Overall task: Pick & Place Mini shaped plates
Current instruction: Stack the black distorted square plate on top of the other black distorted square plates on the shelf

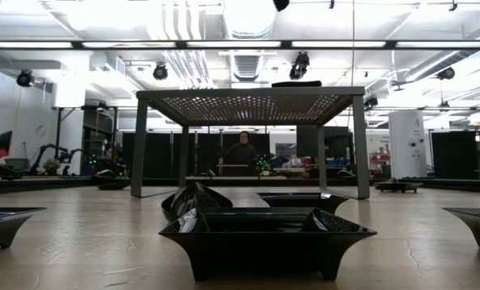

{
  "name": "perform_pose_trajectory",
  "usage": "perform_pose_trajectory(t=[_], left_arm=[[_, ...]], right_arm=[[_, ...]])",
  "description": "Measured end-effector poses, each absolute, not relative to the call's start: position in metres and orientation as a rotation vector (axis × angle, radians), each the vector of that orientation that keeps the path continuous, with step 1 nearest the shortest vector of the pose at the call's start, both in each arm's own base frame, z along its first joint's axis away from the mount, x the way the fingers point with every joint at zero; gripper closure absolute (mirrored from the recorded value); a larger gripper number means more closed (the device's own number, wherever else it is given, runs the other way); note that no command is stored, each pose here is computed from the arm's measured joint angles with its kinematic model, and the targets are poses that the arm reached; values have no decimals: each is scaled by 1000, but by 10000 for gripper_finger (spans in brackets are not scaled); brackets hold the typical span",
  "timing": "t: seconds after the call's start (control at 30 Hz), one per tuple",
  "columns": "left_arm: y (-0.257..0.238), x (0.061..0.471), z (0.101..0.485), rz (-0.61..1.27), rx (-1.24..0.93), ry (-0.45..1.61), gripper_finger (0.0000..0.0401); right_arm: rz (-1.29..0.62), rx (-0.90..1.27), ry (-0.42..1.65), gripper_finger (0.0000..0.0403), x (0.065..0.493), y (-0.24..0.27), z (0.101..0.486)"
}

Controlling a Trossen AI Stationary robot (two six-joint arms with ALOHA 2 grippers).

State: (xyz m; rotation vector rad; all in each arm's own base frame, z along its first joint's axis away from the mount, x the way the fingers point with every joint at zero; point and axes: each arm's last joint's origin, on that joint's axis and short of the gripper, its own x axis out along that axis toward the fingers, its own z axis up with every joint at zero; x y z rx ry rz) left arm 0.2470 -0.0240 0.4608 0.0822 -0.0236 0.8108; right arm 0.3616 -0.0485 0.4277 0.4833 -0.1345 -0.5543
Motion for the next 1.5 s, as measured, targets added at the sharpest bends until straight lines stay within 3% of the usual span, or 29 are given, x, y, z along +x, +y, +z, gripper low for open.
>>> perform_pose_trajectory(t=[0.2,0.37,0.63,0.9,1.5], left_arm=[[-25,234,469,776,46,-68,224],[-25,228,473,745,40,-81,189],[-25,226,474,745,32,-89,183],[-25,226,473,734,26,-86,183],[-26,226,467,724,68,-23,183]], right_arm=[[-593,513,-26,394,332,-70,457],[-579,673,190,394,301,-91,472],[-510,876,407,394,279,-107,470],[-506,1061,662,394,271,-110,439],[-569,1354,876,394,275,-130,363]])
